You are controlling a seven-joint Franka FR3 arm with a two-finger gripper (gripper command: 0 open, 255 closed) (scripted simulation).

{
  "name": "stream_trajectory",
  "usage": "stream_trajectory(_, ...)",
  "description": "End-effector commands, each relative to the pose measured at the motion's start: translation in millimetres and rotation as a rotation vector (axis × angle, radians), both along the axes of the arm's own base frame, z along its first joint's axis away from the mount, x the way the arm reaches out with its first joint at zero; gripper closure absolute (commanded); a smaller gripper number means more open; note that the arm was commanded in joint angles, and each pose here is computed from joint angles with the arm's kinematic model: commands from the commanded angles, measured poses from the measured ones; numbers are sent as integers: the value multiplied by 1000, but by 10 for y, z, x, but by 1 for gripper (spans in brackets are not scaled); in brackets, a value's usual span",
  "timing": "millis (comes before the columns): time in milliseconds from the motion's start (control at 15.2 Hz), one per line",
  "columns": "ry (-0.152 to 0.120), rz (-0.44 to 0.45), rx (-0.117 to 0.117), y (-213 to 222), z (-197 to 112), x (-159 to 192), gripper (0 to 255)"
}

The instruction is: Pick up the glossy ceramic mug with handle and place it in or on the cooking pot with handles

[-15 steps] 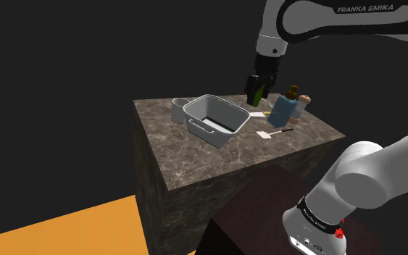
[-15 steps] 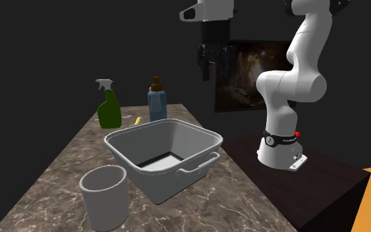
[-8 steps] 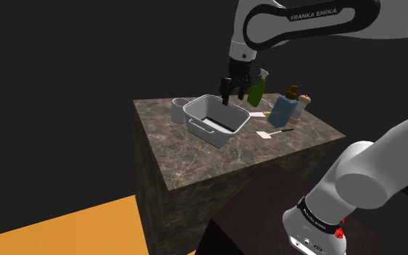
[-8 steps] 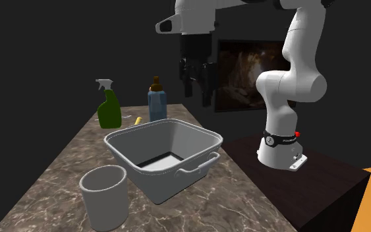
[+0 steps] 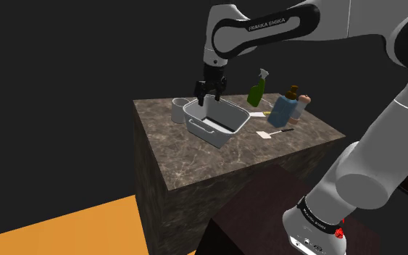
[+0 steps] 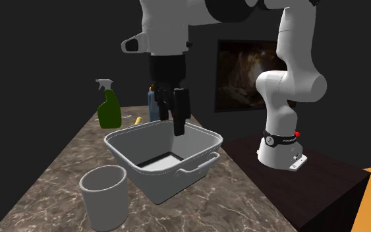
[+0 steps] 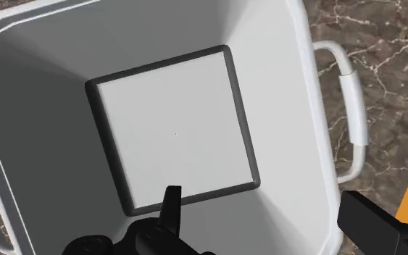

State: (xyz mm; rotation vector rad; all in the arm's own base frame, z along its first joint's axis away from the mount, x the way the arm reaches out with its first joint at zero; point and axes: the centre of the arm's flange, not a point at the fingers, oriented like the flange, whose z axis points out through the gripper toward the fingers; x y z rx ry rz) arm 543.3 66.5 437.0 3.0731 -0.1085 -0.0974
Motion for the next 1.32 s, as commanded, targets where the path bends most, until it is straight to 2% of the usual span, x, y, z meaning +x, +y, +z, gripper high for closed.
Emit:
stream_trajectory(0, -6, -2, 2, 58, -104, 238, 0)
stream_trajectory(792, -46, -14, 15, 451, -696, 1574, 0)
stream_trajectory(1254, -46, -14, 15, 433, -1065, 1567, 0)
